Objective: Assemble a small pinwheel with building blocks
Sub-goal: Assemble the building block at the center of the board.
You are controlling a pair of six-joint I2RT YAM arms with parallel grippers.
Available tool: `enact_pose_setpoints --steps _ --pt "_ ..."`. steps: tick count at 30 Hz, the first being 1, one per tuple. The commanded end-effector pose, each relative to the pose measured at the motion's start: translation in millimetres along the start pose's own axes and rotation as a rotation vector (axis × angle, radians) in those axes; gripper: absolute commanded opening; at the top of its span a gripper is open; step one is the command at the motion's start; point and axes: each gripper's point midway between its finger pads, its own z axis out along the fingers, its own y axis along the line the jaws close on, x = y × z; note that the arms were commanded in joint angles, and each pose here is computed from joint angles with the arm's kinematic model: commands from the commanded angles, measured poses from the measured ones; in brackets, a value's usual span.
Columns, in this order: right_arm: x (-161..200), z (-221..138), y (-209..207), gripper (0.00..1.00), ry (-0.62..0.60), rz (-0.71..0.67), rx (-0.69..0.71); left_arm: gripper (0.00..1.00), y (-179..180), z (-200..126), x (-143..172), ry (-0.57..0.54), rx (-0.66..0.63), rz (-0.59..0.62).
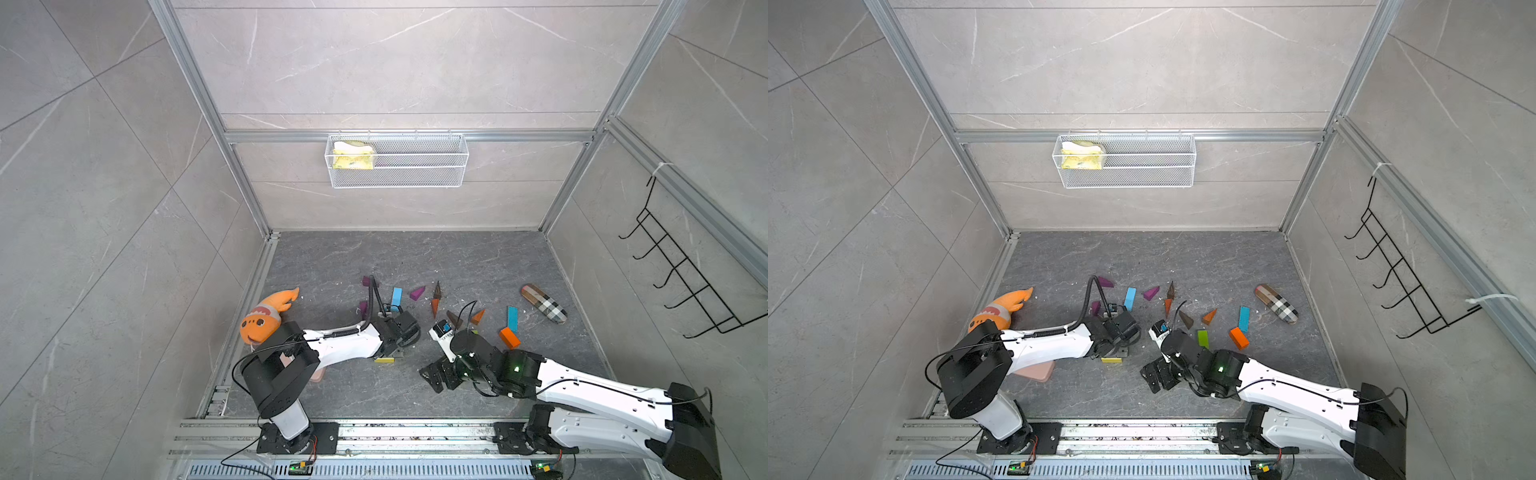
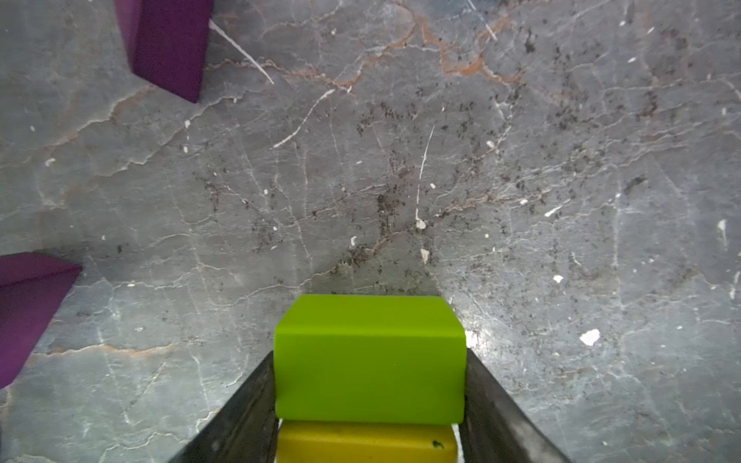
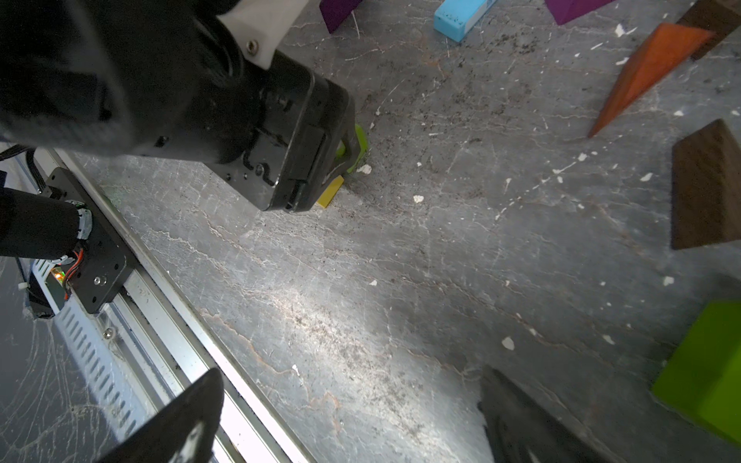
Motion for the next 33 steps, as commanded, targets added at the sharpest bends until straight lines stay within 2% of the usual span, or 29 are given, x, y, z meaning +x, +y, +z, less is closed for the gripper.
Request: enact_pose_setpoints --steps 1,9,13,18,28,33 --pt "0.0 2.5 -0.6 1.0 0.001 0.021 -0.003 0.66 1.3 3.1 5.8 0.01 -0.01 0.001" --pt "0.4 1.6 0.1 1.0 -0.001 0.026 -0.01 0.73 0.5 -0.1 5.5 0.0 -0.014 0.006" --pt "1.0 1.7 0.2 1.0 -0.004 0.031 -0.014 0.79 1.3 -4.6 5.4 -0.009 -0.024 0.004" --pt "2.2 2.0 0.7 1.0 -0.002 0.033 -0.018 0.82 5.5 -7.6 7.2 -0.018 -0.046 -0.004" --pt "3.6 4.1 1.2 1.0 0.004 0.034 -0.023 0.79 8.6 -11.5 17.7 0.003 -0.058 -0.033" --pt "3.1 6.0 2.6 1.0 0.006 0.031 -0.028 0.75 4.6 -10.5 21.2 0.01 -0.055 -0.033"
